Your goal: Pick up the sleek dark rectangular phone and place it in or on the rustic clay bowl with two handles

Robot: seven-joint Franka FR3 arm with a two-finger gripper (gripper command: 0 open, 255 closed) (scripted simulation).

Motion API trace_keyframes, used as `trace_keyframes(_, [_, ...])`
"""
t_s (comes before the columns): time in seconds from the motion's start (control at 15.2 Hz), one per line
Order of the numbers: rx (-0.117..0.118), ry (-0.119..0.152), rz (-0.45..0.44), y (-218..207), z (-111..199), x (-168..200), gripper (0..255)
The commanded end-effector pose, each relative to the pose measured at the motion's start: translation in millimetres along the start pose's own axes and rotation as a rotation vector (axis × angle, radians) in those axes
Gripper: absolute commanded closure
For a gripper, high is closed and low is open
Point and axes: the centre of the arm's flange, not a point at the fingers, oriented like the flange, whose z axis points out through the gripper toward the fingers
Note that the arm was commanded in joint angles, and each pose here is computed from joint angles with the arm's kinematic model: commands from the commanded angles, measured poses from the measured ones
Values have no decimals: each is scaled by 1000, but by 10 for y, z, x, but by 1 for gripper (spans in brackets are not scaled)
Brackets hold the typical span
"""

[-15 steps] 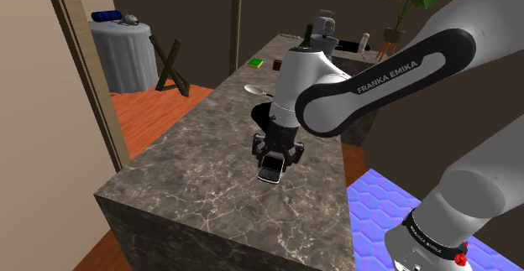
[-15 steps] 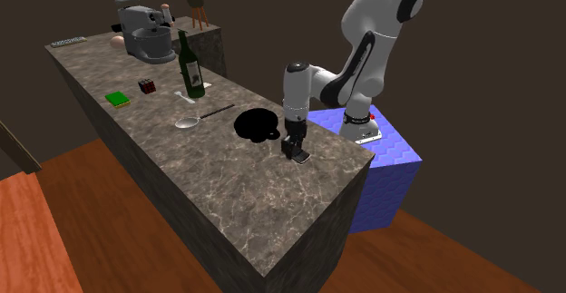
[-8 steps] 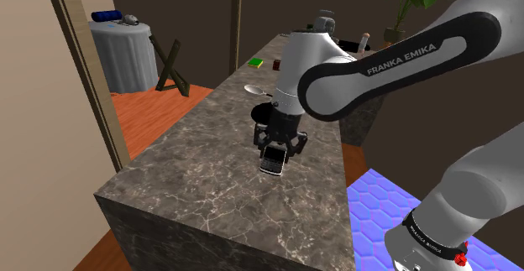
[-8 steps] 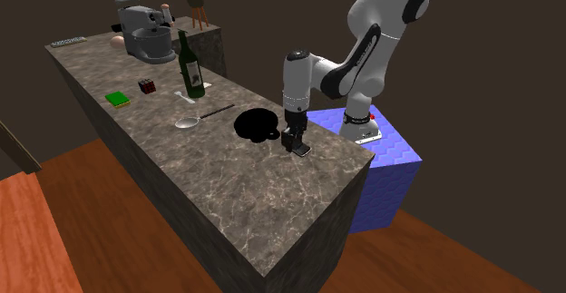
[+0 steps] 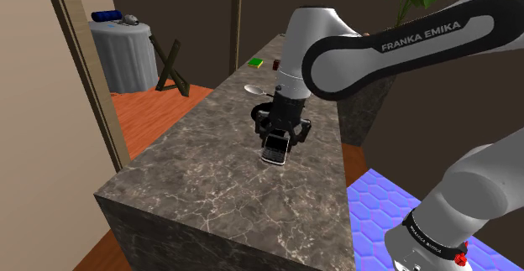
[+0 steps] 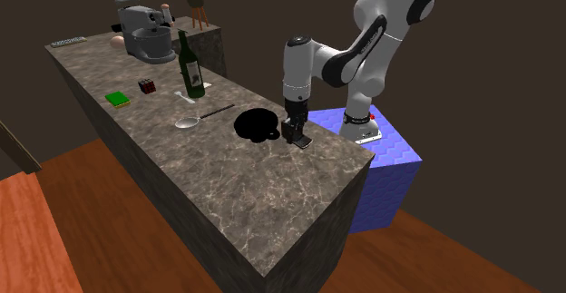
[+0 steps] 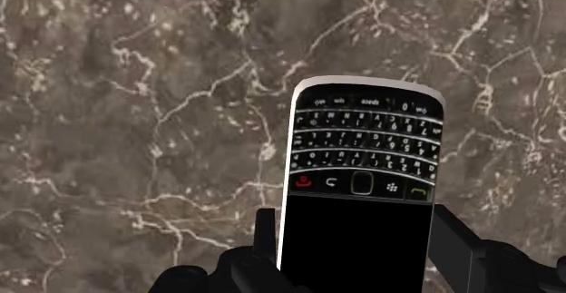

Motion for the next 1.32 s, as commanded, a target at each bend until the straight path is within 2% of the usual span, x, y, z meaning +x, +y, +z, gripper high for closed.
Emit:
trace_keyframes(0.0, [0, 0, 0, -12, -115, -1, 255])
trace_keyframes(0.99, [0, 0, 0, -57, -893, -22, 255])
trace_keyframes(1.25, [0, 0, 0, -60, -925, 505, 255])
